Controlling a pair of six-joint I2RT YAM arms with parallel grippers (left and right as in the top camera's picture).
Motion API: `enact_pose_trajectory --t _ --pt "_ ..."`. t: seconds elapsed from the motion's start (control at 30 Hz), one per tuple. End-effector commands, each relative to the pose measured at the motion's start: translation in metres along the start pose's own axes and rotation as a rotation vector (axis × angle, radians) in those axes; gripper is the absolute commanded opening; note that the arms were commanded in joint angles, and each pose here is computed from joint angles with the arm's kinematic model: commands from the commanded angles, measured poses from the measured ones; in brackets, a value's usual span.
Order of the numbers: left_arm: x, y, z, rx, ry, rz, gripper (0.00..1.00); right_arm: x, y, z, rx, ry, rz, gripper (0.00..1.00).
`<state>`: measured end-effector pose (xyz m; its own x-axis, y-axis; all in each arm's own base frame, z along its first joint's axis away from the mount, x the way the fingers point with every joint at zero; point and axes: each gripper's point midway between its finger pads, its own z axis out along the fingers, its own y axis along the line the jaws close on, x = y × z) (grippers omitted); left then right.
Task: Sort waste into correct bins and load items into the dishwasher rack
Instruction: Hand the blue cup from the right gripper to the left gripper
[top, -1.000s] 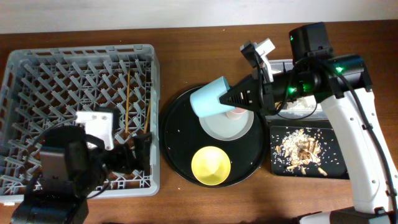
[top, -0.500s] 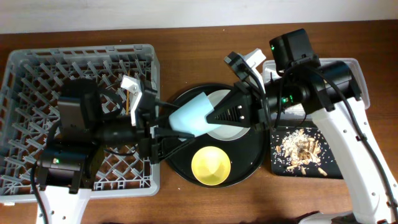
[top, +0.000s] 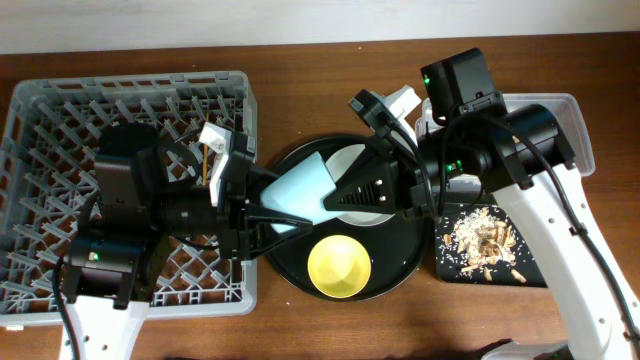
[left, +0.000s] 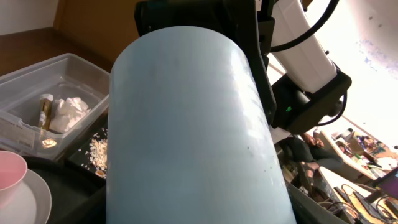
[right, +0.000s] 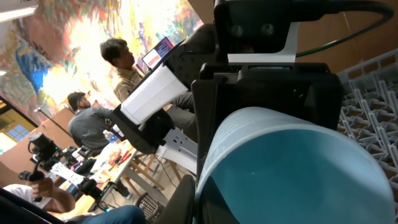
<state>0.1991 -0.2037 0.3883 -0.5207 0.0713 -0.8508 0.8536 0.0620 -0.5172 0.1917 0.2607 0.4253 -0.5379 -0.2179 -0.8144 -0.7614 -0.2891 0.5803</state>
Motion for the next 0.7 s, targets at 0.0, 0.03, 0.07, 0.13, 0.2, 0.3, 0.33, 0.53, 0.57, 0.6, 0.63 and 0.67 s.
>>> enact_pose_trajectory --t 0.0,0.03,0.07,0.13,0.2,0.3,0.33,0.53,0.57,0.6,0.63,0.67 --pt "-0.002 -0.013 0.002 0.048 0.005 0.049 0.41 0.002 -0.007 0.001 0.045 0.022 -0.023 0.14" --pt "-0.002 -0.009 0.002 0.024 0.002 0.049 0.38 0.002 -0.007 0.000 0.047 0.020 -0.024 0.21" --pt "-0.003 -0.006 0.001 0.009 -0.001 0.048 0.37 0.001 -0.008 -0.003 0.053 0.015 -0.027 0.24" --pt "-0.005 -0.001 -0.004 -0.017 -0.013 0.042 0.34 -0.008 -0.009 -0.013 0.079 -0.010 -0.074 0.31" --pt "-0.002 0.013 -0.007 -0.091 -0.016 -0.001 0.33 -0.019 -0.005 -0.026 0.128 -0.031 -0.134 0.39" --pt "0.002 0.022 -0.008 -0.145 -0.010 -0.037 0.25 -0.015 -0.053 -0.048 0.527 0.027 0.031 0.29" --pt "0.003 0.022 -0.008 -0.145 -0.008 -0.046 0.25 -0.009 -0.066 -0.052 0.617 0.046 0.069 0.24" --pt "0.011 0.022 -0.008 -0.146 0.007 -0.094 0.22 -0.003 -0.082 -0.026 0.742 0.107 0.085 0.04" --pt "0.010 0.022 -0.008 -0.146 0.005 -0.087 0.21 0.009 -0.082 -0.021 0.761 0.148 0.113 0.04" --pt "0.007 0.022 -0.008 -0.146 -0.001 -0.066 0.21 0.021 -0.082 -0.020 0.785 0.189 0.148 0.04" --pt "0.006 0.022 -0.008 -0.146 -0.002 -0.061 0.21 0.026 -0.082 -0.020 0.791 0.205 0.166 0.04" --pt "0.006 0.022 -0.008 -0.146 -0.003 -0.057 0.20 0.031 -0.080 -0.019 0.786 0.218 0.183 0.04"
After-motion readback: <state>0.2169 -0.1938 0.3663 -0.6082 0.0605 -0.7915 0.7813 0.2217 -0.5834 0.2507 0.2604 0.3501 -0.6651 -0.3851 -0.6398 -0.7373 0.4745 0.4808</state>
